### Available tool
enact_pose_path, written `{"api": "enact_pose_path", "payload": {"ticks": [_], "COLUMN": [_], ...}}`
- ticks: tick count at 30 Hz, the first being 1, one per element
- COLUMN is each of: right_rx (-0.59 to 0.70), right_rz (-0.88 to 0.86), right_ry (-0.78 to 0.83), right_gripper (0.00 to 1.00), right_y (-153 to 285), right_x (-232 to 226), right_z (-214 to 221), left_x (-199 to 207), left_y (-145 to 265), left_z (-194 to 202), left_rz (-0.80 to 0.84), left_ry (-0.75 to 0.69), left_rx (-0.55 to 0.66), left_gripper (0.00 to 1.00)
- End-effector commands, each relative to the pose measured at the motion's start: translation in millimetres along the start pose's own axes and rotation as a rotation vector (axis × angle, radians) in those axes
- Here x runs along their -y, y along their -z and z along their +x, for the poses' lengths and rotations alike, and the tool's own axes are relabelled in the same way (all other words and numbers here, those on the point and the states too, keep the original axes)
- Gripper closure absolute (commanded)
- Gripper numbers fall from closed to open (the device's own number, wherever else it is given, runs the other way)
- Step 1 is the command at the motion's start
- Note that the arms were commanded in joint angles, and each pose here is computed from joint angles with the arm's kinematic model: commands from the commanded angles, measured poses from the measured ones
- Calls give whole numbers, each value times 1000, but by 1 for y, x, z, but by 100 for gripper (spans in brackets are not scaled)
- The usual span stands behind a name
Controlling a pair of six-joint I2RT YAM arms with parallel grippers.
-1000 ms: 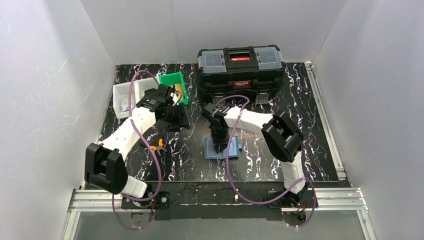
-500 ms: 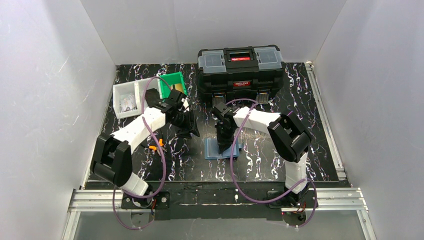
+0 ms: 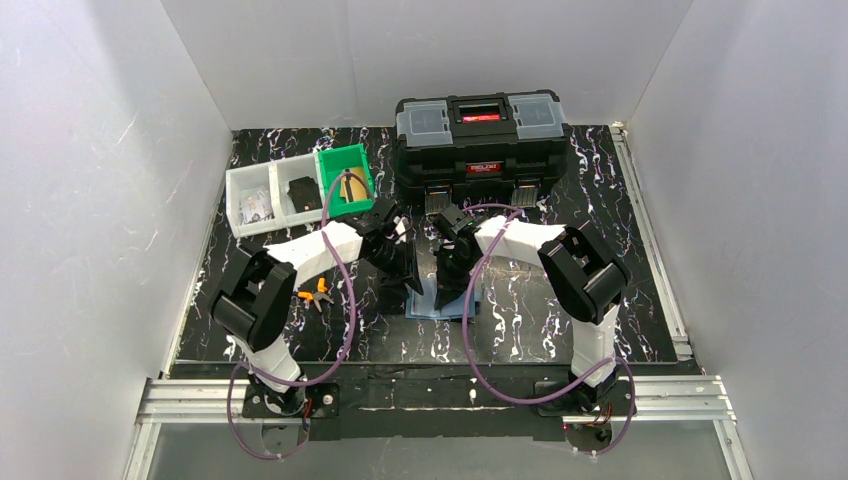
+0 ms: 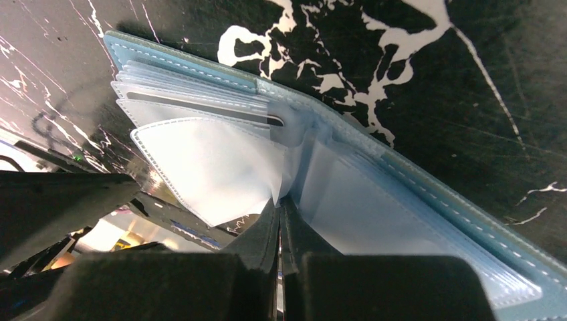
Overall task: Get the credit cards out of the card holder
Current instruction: Remove the credit card from the card holder.
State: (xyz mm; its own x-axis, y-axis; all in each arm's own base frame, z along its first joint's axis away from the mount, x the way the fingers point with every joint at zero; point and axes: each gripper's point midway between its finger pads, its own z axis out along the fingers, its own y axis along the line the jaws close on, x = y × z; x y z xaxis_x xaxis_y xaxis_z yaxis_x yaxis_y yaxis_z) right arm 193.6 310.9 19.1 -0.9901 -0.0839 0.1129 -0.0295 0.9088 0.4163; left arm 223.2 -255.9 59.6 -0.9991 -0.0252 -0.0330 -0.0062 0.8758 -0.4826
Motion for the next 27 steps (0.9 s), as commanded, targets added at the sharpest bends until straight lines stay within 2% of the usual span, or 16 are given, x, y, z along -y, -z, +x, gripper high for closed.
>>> {"api": "enact_pose_path", "payload": {"ticks": [1, 17, 27], "right_rx": [-41, -41, -42], "right_rz": [157, 152, 156], "right_ry": [-11, -17, -17], "right_gripper": [97, 98, 98], "right_y": [-37, -36, -36], "right_x": [47, 48, 49], "right_z": [16, 15, 15], "left_x": [7, -8, -4], "left_y": [-7, -22, -26], "left_z": [6, 13, 14], "left_rz": [25, -33, -5], "left_ry": [5, 3, -11], "left_rx": [-22, -40, -38], "left_gripper": [61, 63, 63]}}
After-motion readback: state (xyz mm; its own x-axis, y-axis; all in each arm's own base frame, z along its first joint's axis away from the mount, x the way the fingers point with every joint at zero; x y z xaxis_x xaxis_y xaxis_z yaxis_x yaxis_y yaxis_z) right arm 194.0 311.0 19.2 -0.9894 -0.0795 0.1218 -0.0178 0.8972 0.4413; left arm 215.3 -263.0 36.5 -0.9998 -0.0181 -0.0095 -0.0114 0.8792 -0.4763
